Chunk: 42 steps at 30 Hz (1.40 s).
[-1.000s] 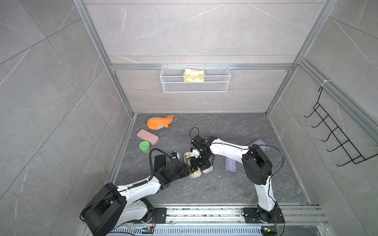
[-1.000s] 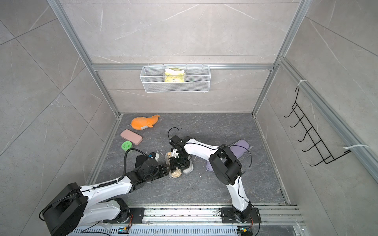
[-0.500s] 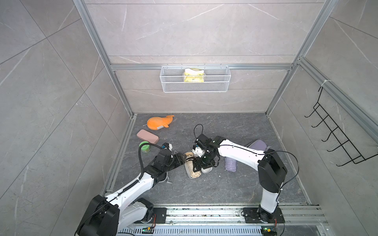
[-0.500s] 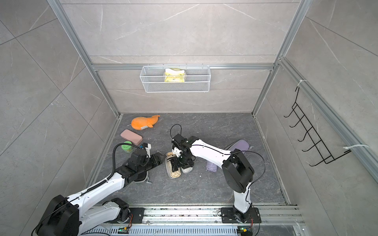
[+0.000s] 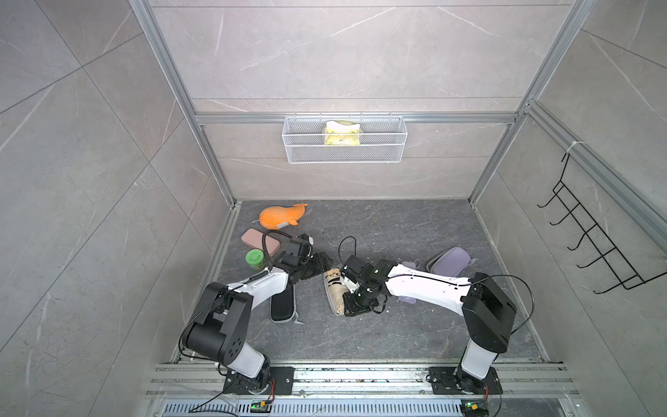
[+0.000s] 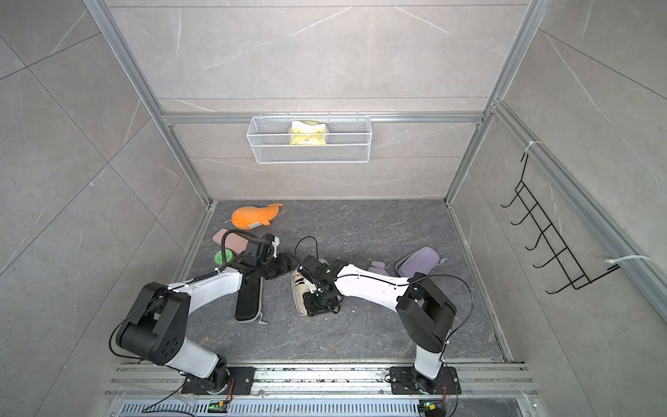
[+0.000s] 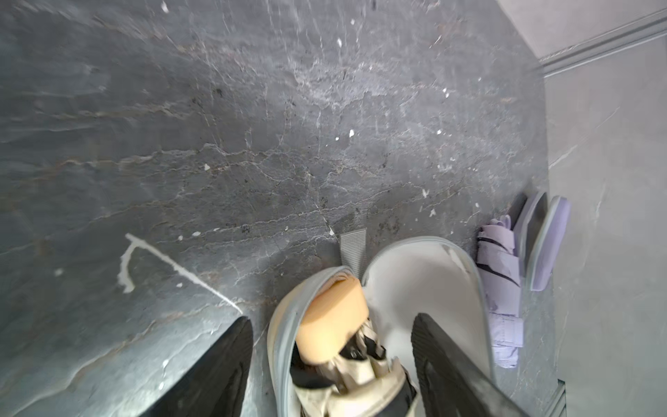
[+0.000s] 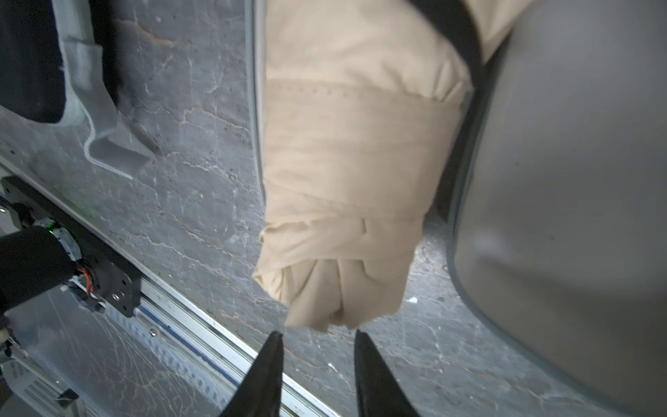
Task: Put umbrellas into zippered umbrella sleeves
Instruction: Adjust the umbrella in the umbrella sleeve, then close the umbrella sleeve at the center of the board.
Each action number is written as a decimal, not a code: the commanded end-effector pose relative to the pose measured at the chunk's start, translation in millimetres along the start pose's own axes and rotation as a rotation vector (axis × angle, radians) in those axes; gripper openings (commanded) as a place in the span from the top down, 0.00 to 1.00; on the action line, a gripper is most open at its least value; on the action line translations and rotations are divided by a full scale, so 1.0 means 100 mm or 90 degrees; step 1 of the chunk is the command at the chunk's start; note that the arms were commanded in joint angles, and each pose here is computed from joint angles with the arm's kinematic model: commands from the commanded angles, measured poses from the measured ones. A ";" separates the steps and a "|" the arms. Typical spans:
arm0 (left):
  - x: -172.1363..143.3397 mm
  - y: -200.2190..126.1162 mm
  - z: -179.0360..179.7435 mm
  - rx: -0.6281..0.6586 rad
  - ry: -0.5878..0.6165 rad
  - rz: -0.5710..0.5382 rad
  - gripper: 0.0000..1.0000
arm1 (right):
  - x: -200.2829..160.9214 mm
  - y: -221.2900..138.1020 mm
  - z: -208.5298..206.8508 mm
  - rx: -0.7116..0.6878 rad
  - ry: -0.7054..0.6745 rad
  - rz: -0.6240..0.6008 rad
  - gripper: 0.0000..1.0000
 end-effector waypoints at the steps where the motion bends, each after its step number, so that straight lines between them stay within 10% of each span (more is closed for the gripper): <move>1: 0.08 0.10 -0.15 -0.062 0.022 0.011 0.30 | 0.18 0.04 0.00 -0.017 0.007 -0.041 0.68; 17: -0.22 0.32 0.12 -0.099 -0.053 0.081 0.44 | 0.16 0.58 -0.22 -0.056 0.014 0.004 0.73; 33: -0.06 -0.37 0.11 -0.065 -0.083 -0.002 0.20 | 0.10 -0.86 -0.77 -0.028 0.029 -0.131 0.20; 42: -0.43 -0.38 0.20 -0.062 -0.128 -0.017 0.20 | 0.58 -0.65 -1.24 0.105 0.060 -0.203 0.08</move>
Point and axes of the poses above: each gripper's point midway between its finger pads, its own y axis out along the fingers, its own z axis along the line the jaws close on, x = y × z, the point moved 7 cm from there along -y, back along the fingers, and after that the axes turned 15 degrees about -y, right-handed, at the moved point
